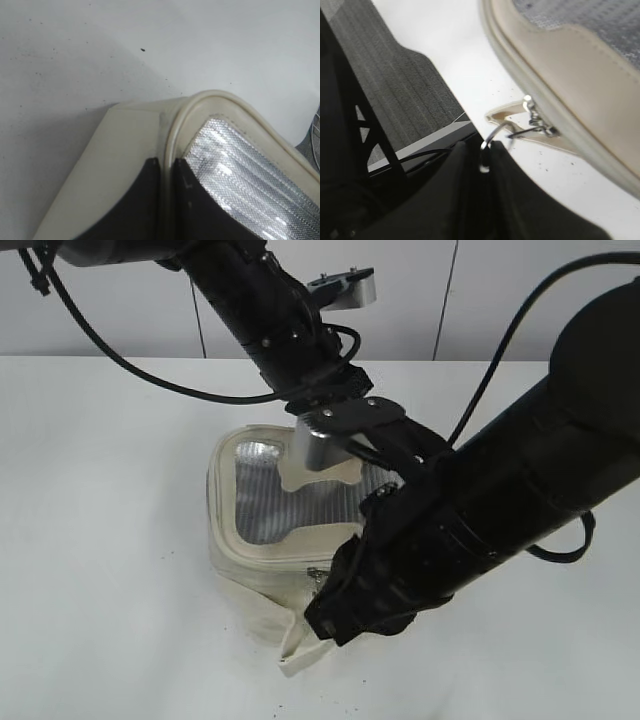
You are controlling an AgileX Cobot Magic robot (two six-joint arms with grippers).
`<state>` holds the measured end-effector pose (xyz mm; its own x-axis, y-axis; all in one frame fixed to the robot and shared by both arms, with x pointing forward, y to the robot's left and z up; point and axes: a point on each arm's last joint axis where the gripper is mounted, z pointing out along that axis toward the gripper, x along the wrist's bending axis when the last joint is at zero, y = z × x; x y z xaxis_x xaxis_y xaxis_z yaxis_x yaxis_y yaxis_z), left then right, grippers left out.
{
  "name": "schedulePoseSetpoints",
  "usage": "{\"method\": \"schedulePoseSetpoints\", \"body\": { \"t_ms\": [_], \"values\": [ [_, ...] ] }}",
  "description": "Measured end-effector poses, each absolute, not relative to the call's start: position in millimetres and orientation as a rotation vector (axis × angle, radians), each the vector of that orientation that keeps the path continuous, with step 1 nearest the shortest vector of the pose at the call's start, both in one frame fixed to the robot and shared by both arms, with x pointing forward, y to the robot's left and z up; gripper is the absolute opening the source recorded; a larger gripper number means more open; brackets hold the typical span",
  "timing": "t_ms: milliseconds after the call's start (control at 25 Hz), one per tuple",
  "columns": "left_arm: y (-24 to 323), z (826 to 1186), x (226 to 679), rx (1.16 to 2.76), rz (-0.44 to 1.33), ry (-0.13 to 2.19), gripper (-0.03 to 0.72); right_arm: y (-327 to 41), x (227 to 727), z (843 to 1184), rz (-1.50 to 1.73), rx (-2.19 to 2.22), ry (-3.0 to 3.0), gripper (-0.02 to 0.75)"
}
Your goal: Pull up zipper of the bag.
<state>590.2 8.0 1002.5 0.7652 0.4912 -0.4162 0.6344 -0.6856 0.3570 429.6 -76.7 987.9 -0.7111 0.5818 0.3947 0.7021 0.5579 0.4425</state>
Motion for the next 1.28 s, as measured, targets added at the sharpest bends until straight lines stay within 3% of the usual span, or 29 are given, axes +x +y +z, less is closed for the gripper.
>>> {"method": "schedulePoseSetpoints", "body": {
  "t_ms": [280,400,720,960,1280],
  "values": [
    [8,1002,589,2.478,-0.406,0.848,0.052,-97,431,1007,-0.842,-1.34,-2.664,0.494],
    [10,1008,589,2.48,-0.389,0.841,0.09,-110,430,1023,-0.875,-1.411,-2.738,0.576],
    [41,1063,580,2.583,-0.065,0.862,0.351,-145,428,1038,-0.697,-1.666,-2.859,0.595],
    [72,1102,577,2.588,0.286,1.039,0.382,-182,430,1052,-0.612,-1.856,-2.814,0.595],
    [106,1164,542,2.409,0.468,1.166,0.382,-235,416,1079,-0.607,-2.021,-2.775,0.594]
  ]
}}
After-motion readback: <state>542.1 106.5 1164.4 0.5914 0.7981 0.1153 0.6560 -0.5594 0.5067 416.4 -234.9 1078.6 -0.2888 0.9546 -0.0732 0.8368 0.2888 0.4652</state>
